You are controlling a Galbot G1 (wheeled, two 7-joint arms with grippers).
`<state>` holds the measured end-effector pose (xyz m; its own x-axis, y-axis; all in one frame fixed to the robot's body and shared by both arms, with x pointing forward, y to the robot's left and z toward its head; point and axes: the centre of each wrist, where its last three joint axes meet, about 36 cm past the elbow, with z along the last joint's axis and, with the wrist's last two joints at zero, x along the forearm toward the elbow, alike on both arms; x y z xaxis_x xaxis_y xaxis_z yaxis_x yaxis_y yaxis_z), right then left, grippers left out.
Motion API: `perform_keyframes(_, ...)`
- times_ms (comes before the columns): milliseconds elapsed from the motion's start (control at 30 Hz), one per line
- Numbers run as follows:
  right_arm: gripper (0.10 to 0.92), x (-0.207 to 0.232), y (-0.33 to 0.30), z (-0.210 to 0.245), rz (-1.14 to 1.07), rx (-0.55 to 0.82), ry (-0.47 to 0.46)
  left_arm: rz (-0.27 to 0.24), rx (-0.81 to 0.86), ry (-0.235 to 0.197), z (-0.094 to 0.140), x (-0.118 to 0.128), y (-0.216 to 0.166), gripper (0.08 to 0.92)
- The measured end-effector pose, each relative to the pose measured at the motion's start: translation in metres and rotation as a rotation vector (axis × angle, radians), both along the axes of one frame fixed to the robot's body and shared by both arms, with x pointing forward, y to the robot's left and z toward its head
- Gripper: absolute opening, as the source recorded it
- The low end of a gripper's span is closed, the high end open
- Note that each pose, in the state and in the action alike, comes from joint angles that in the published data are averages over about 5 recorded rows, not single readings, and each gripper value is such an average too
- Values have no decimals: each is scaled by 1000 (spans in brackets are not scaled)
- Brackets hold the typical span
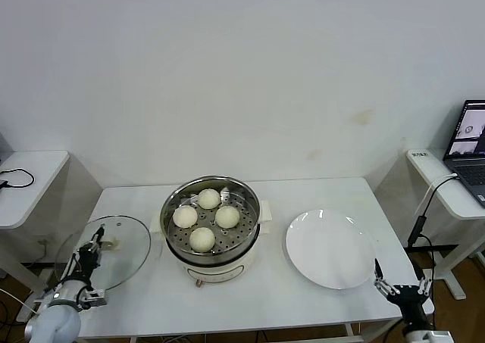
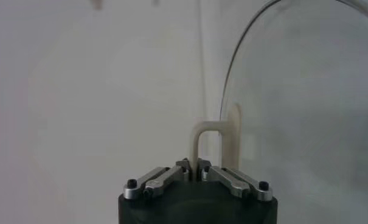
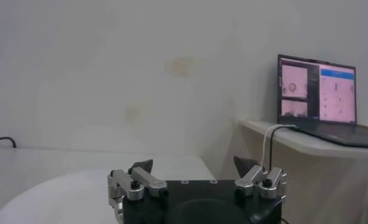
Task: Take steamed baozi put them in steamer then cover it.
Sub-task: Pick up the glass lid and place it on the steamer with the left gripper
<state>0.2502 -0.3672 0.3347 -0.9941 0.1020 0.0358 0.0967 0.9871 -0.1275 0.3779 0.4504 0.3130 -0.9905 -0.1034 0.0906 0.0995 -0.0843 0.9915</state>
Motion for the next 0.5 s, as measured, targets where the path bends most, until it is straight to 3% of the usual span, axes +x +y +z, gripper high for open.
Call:
perform_keyframes(333,823,4,9,0,50,-14,-4,78,9,-56,66,-31,-1,146)
perform_keyframes(500,823,7,12,-1,74,-22,-8,91,-7,-80,98,-41,-16,146)
